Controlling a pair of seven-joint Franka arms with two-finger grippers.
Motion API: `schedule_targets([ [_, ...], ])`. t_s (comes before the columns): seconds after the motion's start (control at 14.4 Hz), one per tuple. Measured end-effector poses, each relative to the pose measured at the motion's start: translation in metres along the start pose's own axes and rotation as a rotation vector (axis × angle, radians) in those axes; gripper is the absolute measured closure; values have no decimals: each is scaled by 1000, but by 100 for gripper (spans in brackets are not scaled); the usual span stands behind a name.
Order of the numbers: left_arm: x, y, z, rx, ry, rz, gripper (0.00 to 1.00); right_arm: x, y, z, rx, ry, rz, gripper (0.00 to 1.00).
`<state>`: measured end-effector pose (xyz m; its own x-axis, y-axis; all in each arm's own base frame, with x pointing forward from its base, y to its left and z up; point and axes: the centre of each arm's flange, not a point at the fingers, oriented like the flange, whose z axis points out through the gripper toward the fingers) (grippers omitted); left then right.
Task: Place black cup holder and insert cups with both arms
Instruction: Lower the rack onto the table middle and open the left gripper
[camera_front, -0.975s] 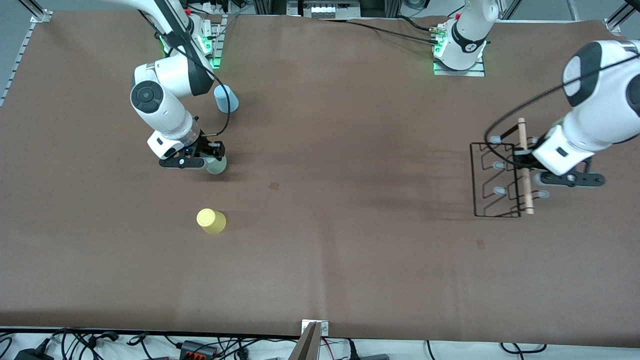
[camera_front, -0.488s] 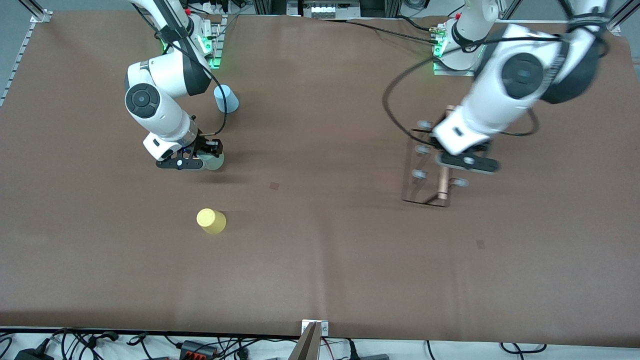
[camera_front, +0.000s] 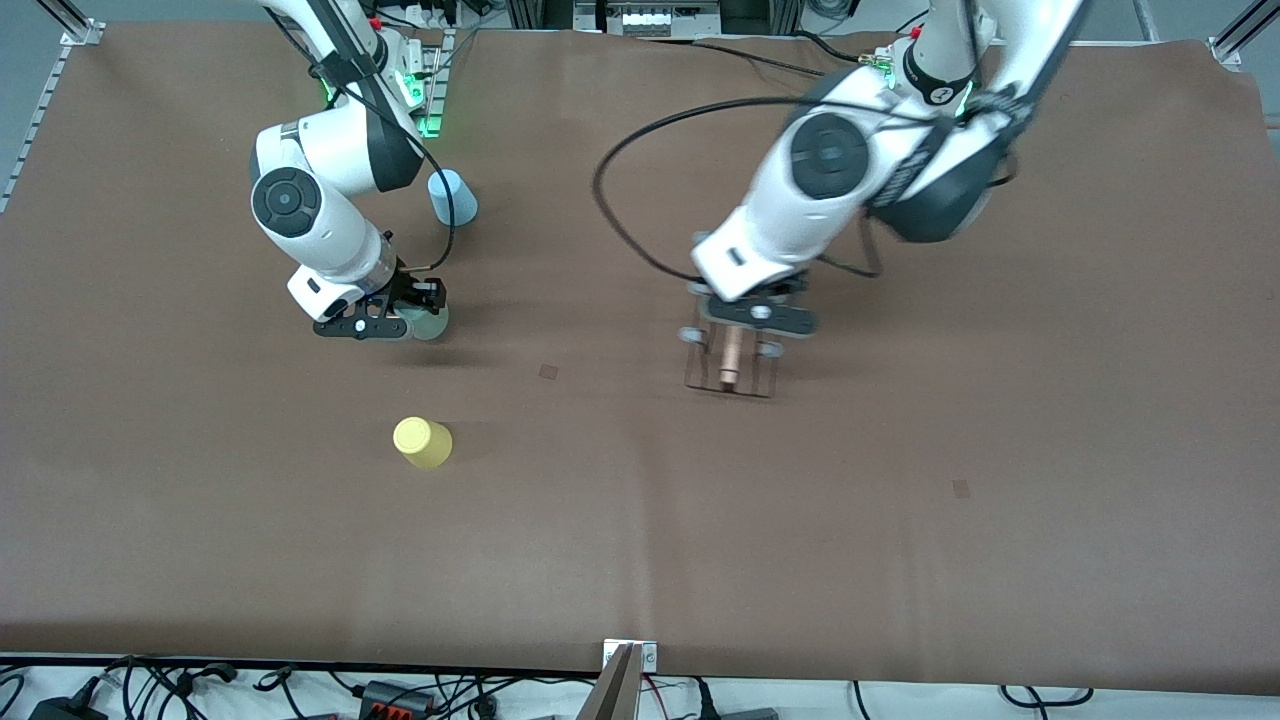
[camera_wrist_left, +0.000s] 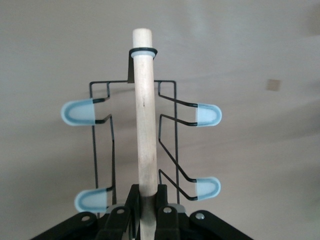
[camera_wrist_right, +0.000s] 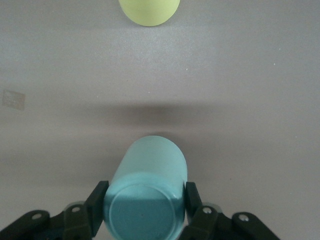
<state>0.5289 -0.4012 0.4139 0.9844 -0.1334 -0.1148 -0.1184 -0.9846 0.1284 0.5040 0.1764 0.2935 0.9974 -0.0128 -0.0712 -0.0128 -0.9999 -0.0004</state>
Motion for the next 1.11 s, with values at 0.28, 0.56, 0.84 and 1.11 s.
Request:
schedule_targets([
  [0.28, -5, 64, 44, -72, 58, -55, 84, 1, 0, -2, 1, 4, 0, 33],
  [0.56, -23, 108, 91, -46, 117, -83, 84, 1, 0, -2, 1, 4, -1, 33],
  [0.84, -24, 117, 100, -28, 143, -101, 84, 1, 0, -3, 1, 6, -1, 33],
  [1.11, -18, 111, 100, -4, 171, -90, 61, 2, 2, -10, 5, 18, 0, 33],
])
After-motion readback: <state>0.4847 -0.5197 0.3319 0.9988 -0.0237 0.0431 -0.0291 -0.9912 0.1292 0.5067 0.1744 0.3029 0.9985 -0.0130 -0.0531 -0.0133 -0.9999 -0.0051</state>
